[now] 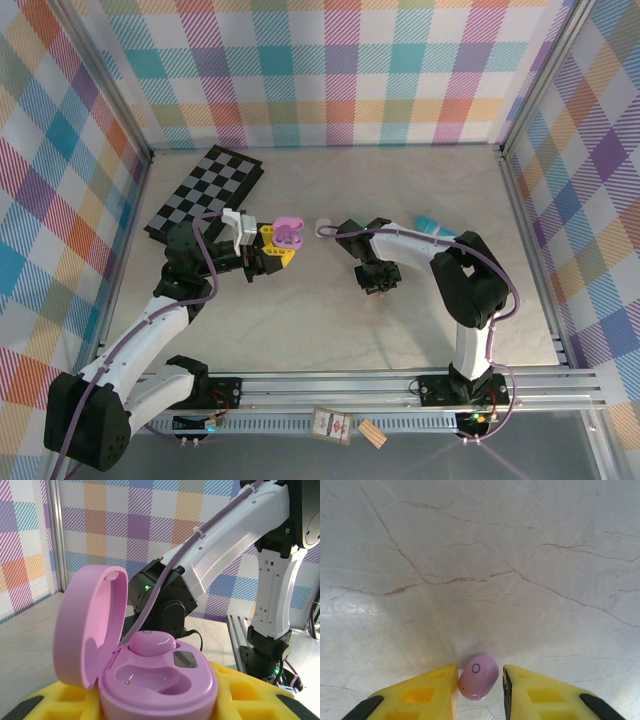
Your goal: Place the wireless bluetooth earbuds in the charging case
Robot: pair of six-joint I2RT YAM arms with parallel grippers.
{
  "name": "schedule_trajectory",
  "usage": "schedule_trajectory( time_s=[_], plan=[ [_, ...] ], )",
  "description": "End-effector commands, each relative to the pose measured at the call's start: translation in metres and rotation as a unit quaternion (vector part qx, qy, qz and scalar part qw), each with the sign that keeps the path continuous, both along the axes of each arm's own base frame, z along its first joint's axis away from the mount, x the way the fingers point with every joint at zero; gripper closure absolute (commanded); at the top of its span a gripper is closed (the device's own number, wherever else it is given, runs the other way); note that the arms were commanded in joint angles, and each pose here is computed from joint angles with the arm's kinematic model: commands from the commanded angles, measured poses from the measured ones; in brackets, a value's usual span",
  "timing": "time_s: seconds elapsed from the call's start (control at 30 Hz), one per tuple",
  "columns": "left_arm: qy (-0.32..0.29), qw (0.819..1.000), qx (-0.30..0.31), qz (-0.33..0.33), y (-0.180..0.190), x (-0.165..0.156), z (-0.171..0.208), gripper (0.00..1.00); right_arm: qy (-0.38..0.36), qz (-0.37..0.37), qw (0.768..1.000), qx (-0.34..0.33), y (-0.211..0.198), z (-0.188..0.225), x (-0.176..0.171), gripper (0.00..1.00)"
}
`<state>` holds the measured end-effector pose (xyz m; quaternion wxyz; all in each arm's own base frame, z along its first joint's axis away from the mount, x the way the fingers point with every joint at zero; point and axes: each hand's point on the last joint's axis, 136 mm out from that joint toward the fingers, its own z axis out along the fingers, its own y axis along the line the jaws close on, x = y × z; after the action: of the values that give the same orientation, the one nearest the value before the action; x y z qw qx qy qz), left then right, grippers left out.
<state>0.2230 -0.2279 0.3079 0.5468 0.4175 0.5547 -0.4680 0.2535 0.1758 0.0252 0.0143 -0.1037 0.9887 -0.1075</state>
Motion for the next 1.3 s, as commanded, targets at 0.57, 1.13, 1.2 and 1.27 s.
schedule_trajectory(
  time_s=[0.57,1.13,1.2,1.27],
  plan=[
    [-0.029,0.999,-0.006,-0.012,0.001,-0.008,0.009,0.74,0.015,-0.006,0.999,-0.03,-0.007,-0.003,-0.005,0.67],
    [-0.026,1.0,-0.007,-0.014,0.0,-0.006,0.009,0.74,-0.018,0.012,1.0,0.004,0.002,0.007,0.003,0.73],
    [-0.026,1.0,-0.007,-0.013,0.0,-0.006,0.009,0.74,-0.035,0.024,0.999,0.033,0.01,0.01,0.007,0.72],
    [-0.026,1.0,-0.009,-0.014,-0.001,-0.006,0.009,0.74,-0.05,0.043,0.995,0.076,0.023,0.011,0.009,0.72]
  ],
)
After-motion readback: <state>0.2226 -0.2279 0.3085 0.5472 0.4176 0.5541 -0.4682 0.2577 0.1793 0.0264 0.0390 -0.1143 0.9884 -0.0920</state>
